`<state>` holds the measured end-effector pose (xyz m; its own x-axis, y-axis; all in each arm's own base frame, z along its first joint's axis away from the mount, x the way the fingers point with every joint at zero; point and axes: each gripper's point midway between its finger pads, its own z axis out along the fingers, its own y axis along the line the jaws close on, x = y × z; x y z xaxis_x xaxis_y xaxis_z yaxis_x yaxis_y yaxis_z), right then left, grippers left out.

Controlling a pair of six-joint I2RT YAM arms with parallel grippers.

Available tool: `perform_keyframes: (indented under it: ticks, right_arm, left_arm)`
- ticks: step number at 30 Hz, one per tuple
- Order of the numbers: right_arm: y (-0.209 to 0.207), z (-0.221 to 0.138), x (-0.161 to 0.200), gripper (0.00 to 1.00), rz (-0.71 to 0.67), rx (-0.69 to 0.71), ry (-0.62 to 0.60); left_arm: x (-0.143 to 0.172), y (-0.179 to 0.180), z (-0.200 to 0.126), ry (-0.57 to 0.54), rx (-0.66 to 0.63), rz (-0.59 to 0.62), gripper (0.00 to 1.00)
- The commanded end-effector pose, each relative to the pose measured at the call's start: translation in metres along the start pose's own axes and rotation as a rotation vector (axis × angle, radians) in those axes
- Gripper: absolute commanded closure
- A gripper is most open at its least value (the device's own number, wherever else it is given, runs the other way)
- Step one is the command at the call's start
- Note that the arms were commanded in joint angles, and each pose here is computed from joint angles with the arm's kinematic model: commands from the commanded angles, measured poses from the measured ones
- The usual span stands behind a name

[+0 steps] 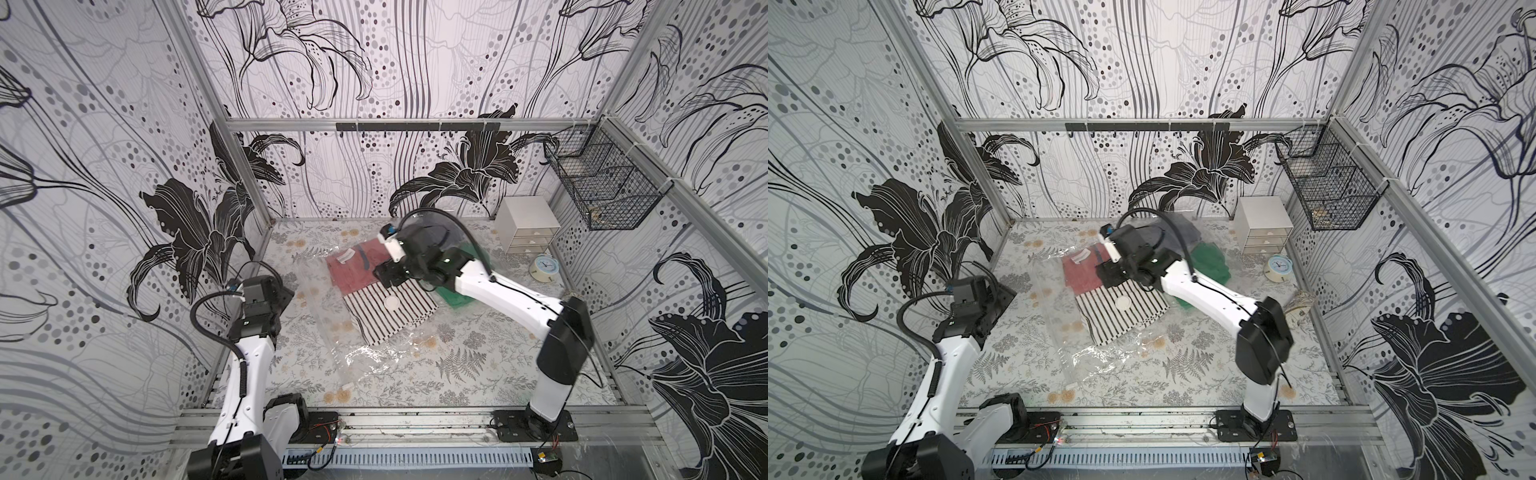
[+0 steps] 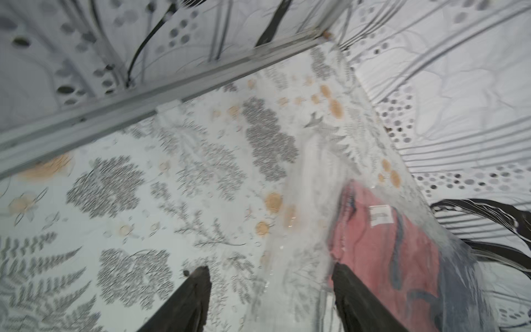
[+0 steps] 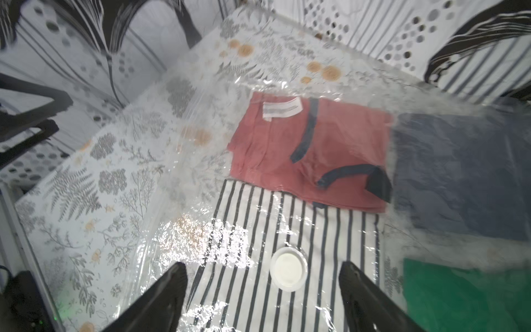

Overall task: Take the tank top out of the vacuum bag
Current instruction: Open the vacuum bag at the center of the board.

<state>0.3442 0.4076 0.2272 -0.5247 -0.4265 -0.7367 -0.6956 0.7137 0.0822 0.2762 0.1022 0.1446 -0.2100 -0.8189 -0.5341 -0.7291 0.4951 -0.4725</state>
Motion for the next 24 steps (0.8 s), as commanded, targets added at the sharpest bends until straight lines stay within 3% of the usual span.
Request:
perform_keyframes:
  ticks: [1,7,10,15,24]
  right_arm:
    - [0.020,0.018,0.052,0.13,-0.165,0.076,0.249]
    - [0.025,0.035,0.050,0.10,-0.107,0.078,0.209]
    - [0.024,0.031,0.050,0.09,-0.103,0.082,0.183]
    - [0.019,0.027,0.057,0.08,-0.117,0.096,0.187]
    - [0.020,0.025,0.059,0.07,-0.131,0.084,0.182]
  left_arm:
    - [0.031,-0.005,0.010,0.171,0.100,-0.062,0.36]
    - [0.058,-0.032,0.020,0.335,0.229,0.020,0.36]
    - [0.061,-0.030,0.027,0.345,0.227,0.019,0.42]
    - [0.071,-0.033,0.039,0.378,0.246,0.000,0.42]
    - [0.097,-0.027,0.059,0.392,0.155,0.073,0.44]
